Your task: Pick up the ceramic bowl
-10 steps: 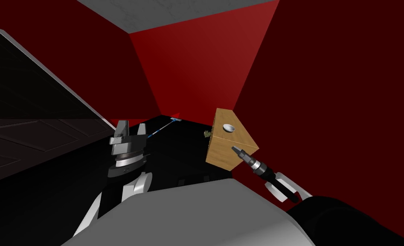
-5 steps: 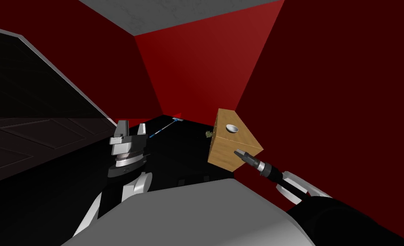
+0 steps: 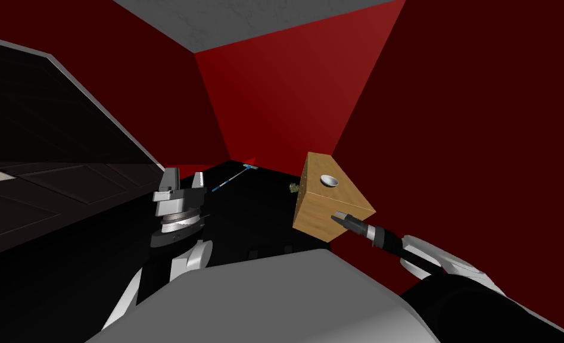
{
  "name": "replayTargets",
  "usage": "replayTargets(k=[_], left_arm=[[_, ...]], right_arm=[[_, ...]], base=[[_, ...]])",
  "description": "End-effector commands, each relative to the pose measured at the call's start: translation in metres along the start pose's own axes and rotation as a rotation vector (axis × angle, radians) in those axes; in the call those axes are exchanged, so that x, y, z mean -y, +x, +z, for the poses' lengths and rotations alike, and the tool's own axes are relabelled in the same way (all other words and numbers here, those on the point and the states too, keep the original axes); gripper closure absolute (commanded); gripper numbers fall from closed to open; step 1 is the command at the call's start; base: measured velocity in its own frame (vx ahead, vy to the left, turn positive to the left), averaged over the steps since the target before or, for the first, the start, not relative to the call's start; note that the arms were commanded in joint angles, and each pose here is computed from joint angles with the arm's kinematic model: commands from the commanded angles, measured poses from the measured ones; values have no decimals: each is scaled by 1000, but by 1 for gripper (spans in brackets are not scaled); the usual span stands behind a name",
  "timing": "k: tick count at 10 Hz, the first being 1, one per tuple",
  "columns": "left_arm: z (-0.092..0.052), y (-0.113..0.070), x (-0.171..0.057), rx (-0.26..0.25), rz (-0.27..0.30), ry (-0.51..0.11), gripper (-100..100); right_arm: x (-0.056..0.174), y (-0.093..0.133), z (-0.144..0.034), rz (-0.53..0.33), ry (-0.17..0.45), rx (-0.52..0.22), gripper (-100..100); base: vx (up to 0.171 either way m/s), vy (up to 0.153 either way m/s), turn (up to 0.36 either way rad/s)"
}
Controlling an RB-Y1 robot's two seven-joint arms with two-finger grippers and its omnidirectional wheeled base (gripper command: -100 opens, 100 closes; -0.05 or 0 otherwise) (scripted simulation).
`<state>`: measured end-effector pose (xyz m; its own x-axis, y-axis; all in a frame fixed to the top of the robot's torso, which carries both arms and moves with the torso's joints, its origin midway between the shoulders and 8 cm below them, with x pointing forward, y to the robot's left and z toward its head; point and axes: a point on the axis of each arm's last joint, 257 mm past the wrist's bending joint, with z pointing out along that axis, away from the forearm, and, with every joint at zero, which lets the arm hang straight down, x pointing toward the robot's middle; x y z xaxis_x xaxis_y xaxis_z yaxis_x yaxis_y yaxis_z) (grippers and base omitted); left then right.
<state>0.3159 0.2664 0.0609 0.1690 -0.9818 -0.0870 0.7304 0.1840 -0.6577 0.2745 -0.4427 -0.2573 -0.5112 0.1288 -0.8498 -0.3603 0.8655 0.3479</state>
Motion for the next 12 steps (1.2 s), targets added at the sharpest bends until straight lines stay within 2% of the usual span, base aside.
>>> replayTargets(k=[1, 2, 3, 4, 5, 8, 9, 10, 11, 12], left_arm=[[0, 0, 0, 0, 0, 0, 0], [0, 0, 0, 0, 0, 0, 0], [0, 0, 0, 0, 0, 0, 0], [0, 0, 0, 0, 0, 0, 0], [0, 0, 0, 0, 0, 0, 0], [0, 0, 0, 0, 0, 0, 0], [0, 0, 0, 0, 0, 0, 0], [0, 0, 0, 0, 0, 0, 0], [0, 0, 0, 0, 0, 0, 0], [0, 0, 0, 0, 0, 0, 0]], right_arm=[[5, -4, -2, -18, 4, -22, -100], [23, 6, -14, -52, 39, -84, -100], [24, 3, -14, -65, 37, -96, -100], [39, 11, -24, -99, 65, -154, -100], [43, 9, -27, -112, 70, -169, -100], [76, 16, -51, -192, 131, -294, -100], [80, 13, -54, -204, 138, -307, -100], [97, 15, -69, -240, 172, -365, -100], [98, 13, -69, -247, 172, -371, -100], [115, 13, -84, -282, 207, -428, -100]], base=[[24, 23, -2], [41, 49, 78], [46, 43, 35], [53, 53, 79], [45, 56, 37], [71, 55, 62], [74, 41, 43], [79, 41, 87], [67, 29, 50], [89, 45, 82]])
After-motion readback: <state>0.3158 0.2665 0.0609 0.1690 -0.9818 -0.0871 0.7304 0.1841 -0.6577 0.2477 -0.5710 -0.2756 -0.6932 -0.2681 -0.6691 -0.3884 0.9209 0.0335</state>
